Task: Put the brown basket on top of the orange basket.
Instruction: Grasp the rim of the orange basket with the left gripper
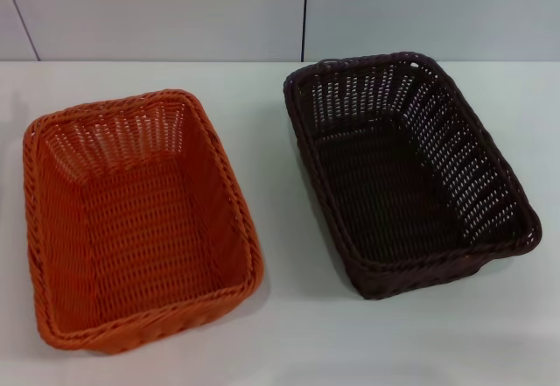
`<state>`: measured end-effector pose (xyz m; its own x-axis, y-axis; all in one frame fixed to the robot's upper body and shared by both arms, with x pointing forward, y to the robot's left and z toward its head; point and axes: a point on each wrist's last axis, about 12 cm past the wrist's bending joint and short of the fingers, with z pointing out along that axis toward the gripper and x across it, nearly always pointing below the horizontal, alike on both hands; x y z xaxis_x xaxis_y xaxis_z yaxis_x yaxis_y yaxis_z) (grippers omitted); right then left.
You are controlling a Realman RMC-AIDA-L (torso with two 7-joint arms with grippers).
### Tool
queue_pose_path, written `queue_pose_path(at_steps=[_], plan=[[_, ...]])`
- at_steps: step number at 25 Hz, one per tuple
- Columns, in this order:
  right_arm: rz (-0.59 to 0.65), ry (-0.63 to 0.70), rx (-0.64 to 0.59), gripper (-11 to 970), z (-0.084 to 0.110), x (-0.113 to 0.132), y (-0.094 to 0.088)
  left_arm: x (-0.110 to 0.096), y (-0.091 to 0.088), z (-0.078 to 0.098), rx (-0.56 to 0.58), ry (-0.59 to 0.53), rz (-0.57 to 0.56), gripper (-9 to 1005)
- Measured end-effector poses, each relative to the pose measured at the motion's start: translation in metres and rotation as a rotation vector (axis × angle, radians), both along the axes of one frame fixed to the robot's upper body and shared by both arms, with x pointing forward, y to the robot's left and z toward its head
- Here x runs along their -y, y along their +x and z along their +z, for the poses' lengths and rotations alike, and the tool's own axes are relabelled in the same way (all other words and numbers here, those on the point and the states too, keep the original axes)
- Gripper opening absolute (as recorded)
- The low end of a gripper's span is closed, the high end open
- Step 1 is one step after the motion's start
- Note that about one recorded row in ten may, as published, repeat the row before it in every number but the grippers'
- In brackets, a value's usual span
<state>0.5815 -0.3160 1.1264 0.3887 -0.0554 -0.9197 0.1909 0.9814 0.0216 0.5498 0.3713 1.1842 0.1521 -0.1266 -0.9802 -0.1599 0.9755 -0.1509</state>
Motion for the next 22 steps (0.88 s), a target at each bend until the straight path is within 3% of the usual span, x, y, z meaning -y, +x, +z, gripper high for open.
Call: queue_pose_path(at_steps=[2, 5, 12, 22], plan=[[-0.003, 0.000, -0.001, 636, 0.000, 0.001, 0.000, 0.004, -0.008, 0.019, -0.066, -0.001, -0.003, 583], [-0.002, 0.000, -0.001, 636, 0.000, 0.000, 0.000, 0.011, -0.012, 0.036, -0.129, 0.026, -0.018, 583], [0.002, -0.002, 0.003, 637, 0.001, -0.001, 0.001, 0.036, -0.019, 0.054, -0.338, 0.113, -0.077, 584], [0.006, -0.005, 0.010, 637, 0.004, -0.001, 0.003, 0.051, -0.032, 0.045, -0.628, 0.139, -0.134, 587]])
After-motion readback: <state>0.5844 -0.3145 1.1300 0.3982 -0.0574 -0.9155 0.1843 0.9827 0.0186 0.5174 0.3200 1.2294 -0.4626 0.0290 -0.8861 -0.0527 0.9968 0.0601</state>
